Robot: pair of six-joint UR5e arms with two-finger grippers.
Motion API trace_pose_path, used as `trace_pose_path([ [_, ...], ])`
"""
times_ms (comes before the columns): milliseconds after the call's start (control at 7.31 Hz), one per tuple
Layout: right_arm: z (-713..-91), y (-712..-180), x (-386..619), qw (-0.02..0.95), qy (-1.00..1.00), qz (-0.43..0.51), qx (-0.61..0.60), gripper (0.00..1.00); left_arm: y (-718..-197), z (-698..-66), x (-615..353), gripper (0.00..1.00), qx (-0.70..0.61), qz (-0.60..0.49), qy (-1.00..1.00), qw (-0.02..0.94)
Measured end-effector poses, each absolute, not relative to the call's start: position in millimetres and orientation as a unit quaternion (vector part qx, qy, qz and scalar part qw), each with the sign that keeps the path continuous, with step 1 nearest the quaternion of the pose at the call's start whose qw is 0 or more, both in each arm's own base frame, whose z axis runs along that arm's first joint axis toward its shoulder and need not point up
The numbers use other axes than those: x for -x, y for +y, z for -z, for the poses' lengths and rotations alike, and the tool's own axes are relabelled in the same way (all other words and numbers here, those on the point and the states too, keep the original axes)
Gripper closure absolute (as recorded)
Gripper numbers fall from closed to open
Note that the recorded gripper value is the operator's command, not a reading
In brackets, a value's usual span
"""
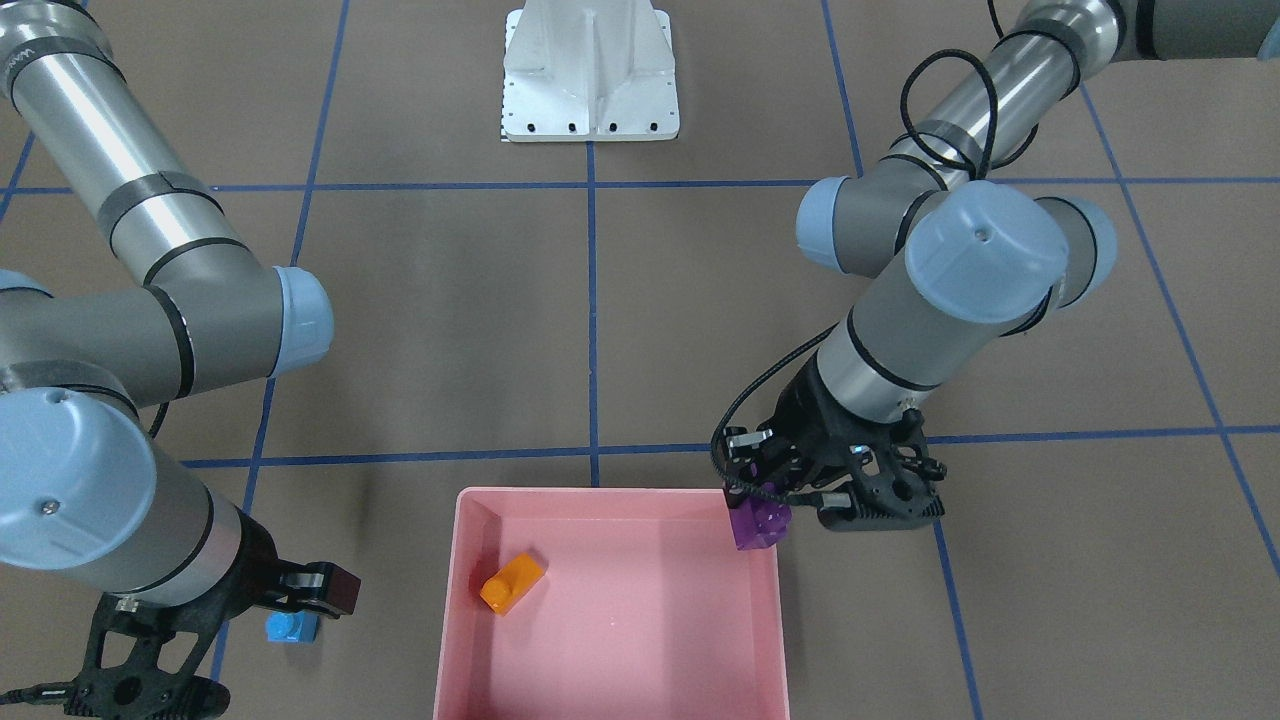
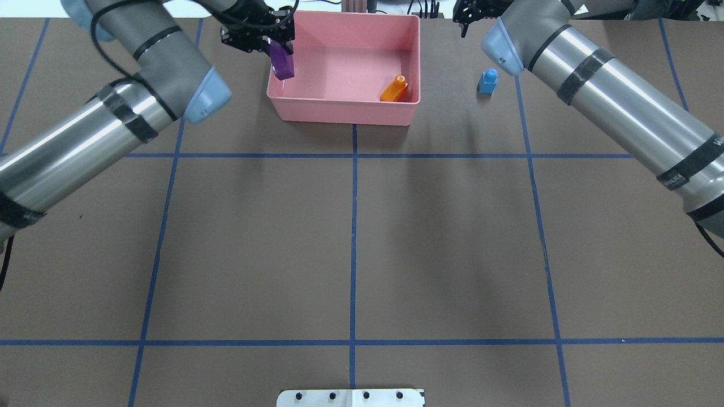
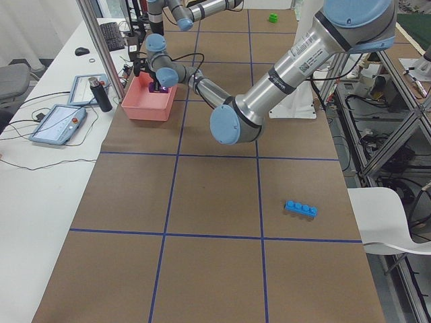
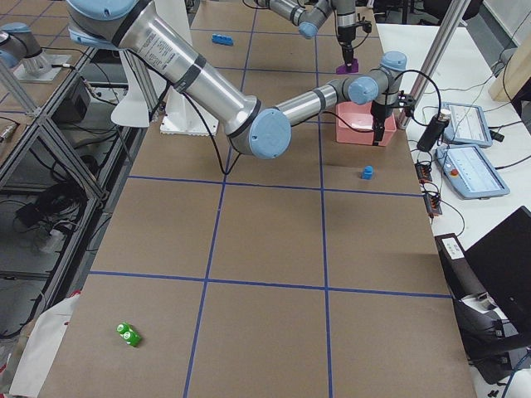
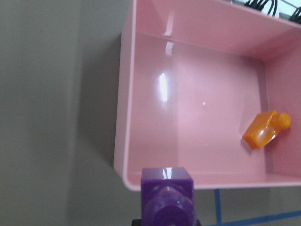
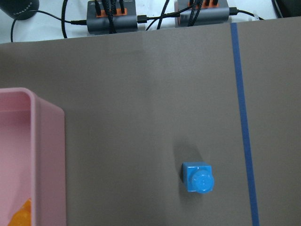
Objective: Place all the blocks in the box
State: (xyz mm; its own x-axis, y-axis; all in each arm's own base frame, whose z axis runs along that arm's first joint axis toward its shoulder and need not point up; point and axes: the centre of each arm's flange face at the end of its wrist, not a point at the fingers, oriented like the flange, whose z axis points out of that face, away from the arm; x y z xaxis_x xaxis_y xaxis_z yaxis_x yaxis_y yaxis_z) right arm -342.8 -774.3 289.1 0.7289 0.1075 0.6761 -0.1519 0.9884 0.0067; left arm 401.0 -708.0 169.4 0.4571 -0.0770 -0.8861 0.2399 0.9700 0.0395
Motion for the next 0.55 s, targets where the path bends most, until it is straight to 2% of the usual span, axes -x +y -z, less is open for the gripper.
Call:
trace_pose_path([
  [137,-314.7,-785.0,341.5,0.929,-0.363,-0.063,-0.039,0.01,-733.6,-152.9,-405.0,1.0,-0.075,0.111,0.496,0.858],
  [274,-344.9,-793.1,344.2,0.928,-0.366,-0.059,-0.047,0.01,-752.2,-144.9,-411.9,0.7,-0.08,0.126,0.476,0.866],
  [411,-366.5,-796.2,348.3,0.927,-0.367,-0.056,-0.05,0.01,-764.0,-147.3,-422.2,0.54,-0.086,0.133,0.455,0.876],
  [548,-375.4,-795.8,353.3,0.927,-0.366,-0.055,-0.051,0.01,-767.2,-154.4,-433.1,0.49,-0.094,0.123,0.439,0.885],
])
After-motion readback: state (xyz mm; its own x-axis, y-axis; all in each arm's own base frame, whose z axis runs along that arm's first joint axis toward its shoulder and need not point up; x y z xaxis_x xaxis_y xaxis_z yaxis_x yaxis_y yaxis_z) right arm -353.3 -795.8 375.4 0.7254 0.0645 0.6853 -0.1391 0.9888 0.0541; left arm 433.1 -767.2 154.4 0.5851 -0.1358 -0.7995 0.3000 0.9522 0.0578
